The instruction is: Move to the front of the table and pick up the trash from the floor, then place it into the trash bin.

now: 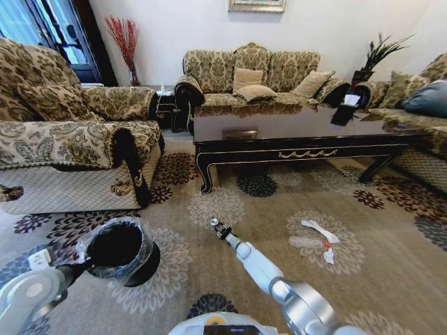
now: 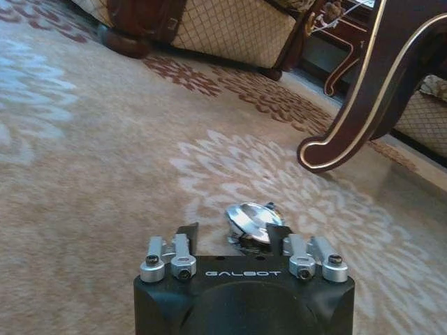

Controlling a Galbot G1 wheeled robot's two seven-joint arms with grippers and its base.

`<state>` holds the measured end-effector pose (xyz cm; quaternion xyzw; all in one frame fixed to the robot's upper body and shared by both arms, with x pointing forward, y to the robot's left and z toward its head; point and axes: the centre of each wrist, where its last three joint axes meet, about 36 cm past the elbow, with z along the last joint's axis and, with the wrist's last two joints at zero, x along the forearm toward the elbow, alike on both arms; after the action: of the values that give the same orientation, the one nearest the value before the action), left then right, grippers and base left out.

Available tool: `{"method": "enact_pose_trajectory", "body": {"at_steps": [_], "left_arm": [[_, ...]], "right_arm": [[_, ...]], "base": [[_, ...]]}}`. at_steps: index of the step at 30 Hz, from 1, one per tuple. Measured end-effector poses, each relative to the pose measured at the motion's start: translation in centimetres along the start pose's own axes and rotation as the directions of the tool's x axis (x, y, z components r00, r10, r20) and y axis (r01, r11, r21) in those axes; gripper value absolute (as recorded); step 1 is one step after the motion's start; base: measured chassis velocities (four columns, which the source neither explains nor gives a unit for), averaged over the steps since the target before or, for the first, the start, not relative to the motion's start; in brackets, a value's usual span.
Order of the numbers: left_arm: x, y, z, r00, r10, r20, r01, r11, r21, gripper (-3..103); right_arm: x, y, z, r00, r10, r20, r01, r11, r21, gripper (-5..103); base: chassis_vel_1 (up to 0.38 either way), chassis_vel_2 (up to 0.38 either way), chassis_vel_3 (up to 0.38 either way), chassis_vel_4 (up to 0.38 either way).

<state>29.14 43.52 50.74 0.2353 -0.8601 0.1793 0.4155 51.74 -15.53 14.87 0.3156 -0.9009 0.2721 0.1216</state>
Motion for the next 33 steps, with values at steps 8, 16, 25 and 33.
{"method": "enact_pose_trajectory", "body": {"at_steps": [8, 16, 25, 33], "left_arm": [[-0.2, -0.2, 0.0, 1.0, 0.006, -0.003, -0.006, 1.0, 0.0, 0], [-0.4, -0.2, 0.1, 1.0, 0.005, -0.006, -0.005, 1.0, 0.004, 0], [-0.4, -0.3, 0.1, 1.0, 0.008, -0.005, -0.008, 1.0, 0.004, 0], [-0.6, -0.2, 0.1, 1.0, 0.003, -0.008, -0.003, 1.0, 0.004, 0]], "right_arm": [[-0.1, 0.6, -0.2, 1.0, -0.008, 0.015, 0.008, 1.0, -0.021, 85], [-0.1, 0.1, -0.2, 1.0, 0.027, -0.003, -0.027, 0.999, -0.022, 100], [1.1, 1.9, 0.8, 1.0, -0.02, -0.007, 0.018, 0.975, -0.222, 100], [1.6, 2.4, 1.5, 0.999, -0.023, -0.042, 0.01, 0.956, -0.292, 100]], "base": [[-0.013, 0.012, 0.013, -0.017], [-0.121, 0.134, 0.122, -0.125], [-0.153, 0.15, 0.139, -0.143], [0.024, -0.018, -0.008, 0.022]]}}
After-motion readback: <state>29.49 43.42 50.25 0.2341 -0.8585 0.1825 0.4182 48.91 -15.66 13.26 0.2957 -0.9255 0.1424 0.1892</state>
